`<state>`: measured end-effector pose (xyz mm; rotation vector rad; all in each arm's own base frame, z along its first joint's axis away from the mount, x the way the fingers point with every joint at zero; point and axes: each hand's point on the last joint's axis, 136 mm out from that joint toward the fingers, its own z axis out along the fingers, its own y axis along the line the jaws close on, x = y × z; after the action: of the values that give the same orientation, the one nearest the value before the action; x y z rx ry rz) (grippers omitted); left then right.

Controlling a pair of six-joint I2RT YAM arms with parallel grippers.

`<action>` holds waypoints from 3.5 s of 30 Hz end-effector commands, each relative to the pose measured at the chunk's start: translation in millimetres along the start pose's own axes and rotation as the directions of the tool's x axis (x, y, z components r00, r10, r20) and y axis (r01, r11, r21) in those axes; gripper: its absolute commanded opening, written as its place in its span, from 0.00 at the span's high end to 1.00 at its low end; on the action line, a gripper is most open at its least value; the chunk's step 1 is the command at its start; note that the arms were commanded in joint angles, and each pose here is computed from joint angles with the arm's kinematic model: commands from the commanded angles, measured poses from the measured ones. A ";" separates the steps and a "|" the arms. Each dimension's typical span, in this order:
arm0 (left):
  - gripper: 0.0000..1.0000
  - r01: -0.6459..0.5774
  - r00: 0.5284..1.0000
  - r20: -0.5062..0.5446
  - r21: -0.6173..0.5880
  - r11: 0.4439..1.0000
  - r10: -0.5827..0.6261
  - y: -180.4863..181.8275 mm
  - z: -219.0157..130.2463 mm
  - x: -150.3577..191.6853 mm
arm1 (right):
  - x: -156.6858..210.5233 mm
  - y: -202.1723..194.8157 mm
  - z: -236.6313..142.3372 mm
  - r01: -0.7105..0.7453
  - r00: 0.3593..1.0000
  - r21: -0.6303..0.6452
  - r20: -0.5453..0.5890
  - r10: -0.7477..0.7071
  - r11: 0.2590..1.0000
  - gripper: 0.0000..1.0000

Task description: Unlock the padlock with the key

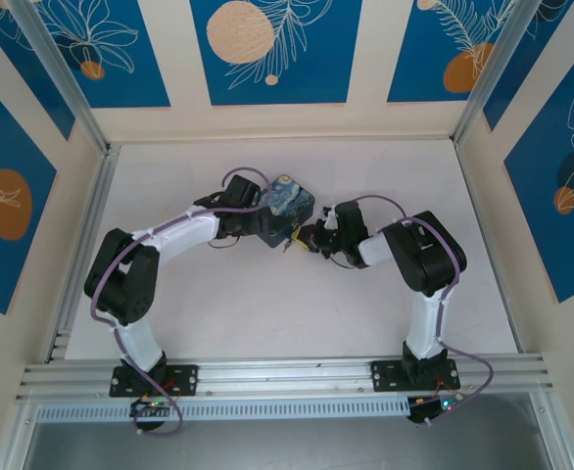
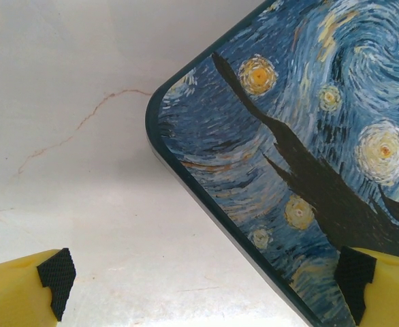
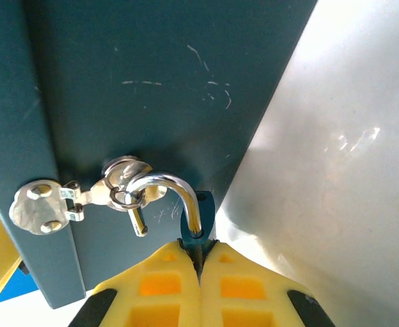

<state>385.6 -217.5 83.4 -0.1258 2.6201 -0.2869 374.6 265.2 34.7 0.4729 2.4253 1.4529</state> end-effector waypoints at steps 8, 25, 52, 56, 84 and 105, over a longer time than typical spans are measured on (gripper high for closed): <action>0.00 -0.042 0.987 -0.159 -0.083 0.996 0.029 21.9 21.4 47.0 | -37.7 -6.6 0.4 -0.102 0.991 0.025 0.091 0.099 0.994 1.00; 0.00 -0.045 0.985 -0.169 -0.083 0.996 0.031 20.7 21.8 47.5 | -68.1 -11.5 -30.1 -0.075 0.991 0.059 0.111 0.068 0.995 1.00; 0.00 -0.039 0.985 -0.168 -0.077 0.996 0.025 19.4 18.9 46.2 | -18.2 -2.1 -8.6 0.061 0.997 0.111 0.035 -0.065 0.992 0.70; 0.00 -0.039 0.985 -0.170 -0.078 0.996 0.025 19.5 19.6 47.0 | -19.3 -0.6 -3.0 0.065 0.997 0.116 0.031 -0.069 0.991 0.70; 0.00 -0.030 0.985 -0.173 -0.067 0.997 0.018 18.0 21.9 48.4 | -30.5 -16.9 9.1 0.056 0.996 0.275 0.048 -0.072 0.960 0.83; 0.00 -0.030 0.984 -0.177 -0.064 0.998 0.018 16.8 23.1 48.9 | -33.5 -1.4 -1.2 0.079 0.992 0.268 0.073 -0.102 0.960 1.00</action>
<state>388.1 -230.0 81.7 -0.1185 2.6153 -0.3541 407.2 255.3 35.7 0.4446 2.5312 1.1150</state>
